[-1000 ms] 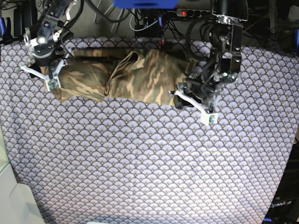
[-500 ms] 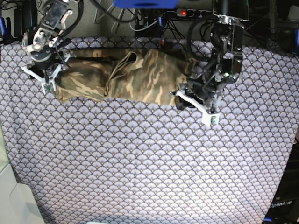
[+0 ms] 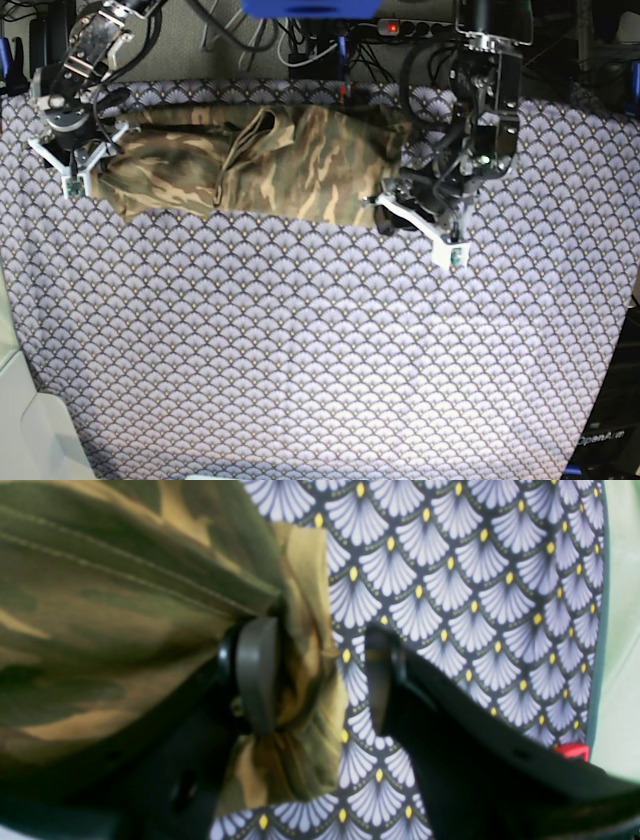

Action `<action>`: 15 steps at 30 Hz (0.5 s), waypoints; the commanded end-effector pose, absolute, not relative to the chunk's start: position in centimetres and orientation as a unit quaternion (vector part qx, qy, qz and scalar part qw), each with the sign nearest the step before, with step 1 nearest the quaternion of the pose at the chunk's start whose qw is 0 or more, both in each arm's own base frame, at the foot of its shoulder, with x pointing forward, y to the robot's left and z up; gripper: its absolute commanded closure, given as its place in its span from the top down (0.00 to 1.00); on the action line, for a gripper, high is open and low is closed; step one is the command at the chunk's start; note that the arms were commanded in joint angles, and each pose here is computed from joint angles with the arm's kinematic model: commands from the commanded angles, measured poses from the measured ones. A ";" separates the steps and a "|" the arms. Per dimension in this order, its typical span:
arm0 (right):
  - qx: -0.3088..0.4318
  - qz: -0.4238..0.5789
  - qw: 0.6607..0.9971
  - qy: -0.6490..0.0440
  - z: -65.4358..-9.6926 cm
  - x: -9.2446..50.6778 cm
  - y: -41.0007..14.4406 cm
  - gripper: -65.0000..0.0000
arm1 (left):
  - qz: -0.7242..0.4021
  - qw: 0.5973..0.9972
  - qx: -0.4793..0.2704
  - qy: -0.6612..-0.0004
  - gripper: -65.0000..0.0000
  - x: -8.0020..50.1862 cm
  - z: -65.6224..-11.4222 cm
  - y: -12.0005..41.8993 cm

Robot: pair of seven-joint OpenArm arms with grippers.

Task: Fold the T-shirt properly
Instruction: 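Grasp the strip's end with the right gripper and drag it outward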

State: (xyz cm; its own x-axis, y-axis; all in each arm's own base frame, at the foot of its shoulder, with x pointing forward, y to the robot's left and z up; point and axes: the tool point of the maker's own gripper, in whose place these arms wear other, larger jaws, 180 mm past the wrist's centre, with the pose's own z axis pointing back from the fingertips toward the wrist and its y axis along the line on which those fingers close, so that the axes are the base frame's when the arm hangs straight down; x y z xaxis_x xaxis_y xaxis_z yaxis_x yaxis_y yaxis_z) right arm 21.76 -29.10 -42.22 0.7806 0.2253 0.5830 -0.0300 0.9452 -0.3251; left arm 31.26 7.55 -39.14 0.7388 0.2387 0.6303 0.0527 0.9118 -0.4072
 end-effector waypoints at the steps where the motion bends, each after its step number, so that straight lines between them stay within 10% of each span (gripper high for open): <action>1: -0.157 0.069 0.935 -0.309 -42.4 21.3 -29.4 0.44 | 0.048 0.899 -0.210 -0.380 0.35 32.1 -37.8 7.4; 15: -0.159 0.063 0.928 -0.332 -41.2 21.4 -28.1 0.06 | 0.049 0.899 -0.210 -0.381 0.35 32.2 -37.8 7.5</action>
